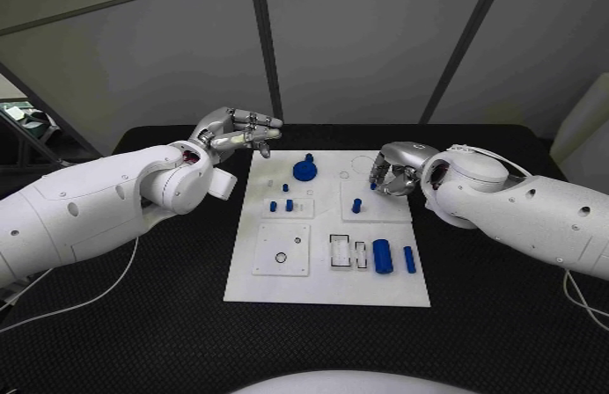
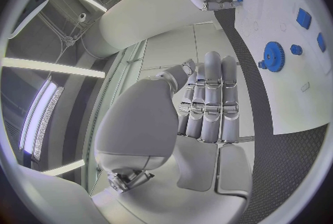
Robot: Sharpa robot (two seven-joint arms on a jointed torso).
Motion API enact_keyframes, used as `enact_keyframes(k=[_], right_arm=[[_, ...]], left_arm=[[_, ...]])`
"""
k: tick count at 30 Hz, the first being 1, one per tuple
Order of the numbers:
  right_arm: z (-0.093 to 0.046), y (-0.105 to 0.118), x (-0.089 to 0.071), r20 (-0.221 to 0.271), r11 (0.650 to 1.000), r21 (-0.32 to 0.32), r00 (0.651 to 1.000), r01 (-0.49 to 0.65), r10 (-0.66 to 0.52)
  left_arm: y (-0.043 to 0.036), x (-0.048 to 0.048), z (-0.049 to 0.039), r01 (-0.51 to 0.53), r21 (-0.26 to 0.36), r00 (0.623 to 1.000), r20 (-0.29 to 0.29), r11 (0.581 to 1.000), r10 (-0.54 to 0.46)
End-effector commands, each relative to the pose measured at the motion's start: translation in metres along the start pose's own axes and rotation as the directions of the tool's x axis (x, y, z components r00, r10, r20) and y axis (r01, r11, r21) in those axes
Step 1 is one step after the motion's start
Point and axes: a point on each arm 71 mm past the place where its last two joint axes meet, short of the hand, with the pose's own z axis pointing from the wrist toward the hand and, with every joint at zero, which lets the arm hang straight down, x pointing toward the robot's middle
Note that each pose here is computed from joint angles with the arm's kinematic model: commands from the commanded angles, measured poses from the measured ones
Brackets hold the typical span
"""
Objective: Assemble the parts on the task board
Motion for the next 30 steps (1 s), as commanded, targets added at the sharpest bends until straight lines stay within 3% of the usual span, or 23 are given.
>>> enact_keyframes(k=[1,19,30], right_arm=[[0.0004,0.0016,0.0043,-0.036,1.000,-0.010,0.999,0.007,-0.008],[0.0030,0.0045,0.0086,-0.064,0.999,0.015,0.997,0.033,-0.032],[0.0022,0.0052,0.0085,-0.048,0.996,0.036,0.995,0.087,-0.085]], left_arm=[[-0.0025,0.0000,0.0005,0.010,0.023,1.000,0.002,1.000,-0.010],[-0.0022,-0.0002,0.0008,0.010,0.019,1.000,0.003,1.000,-0.010],[-0.0019,-0.0009,0.0008,0.008,0.017,1.000,0.009,1.000,-0.008]])
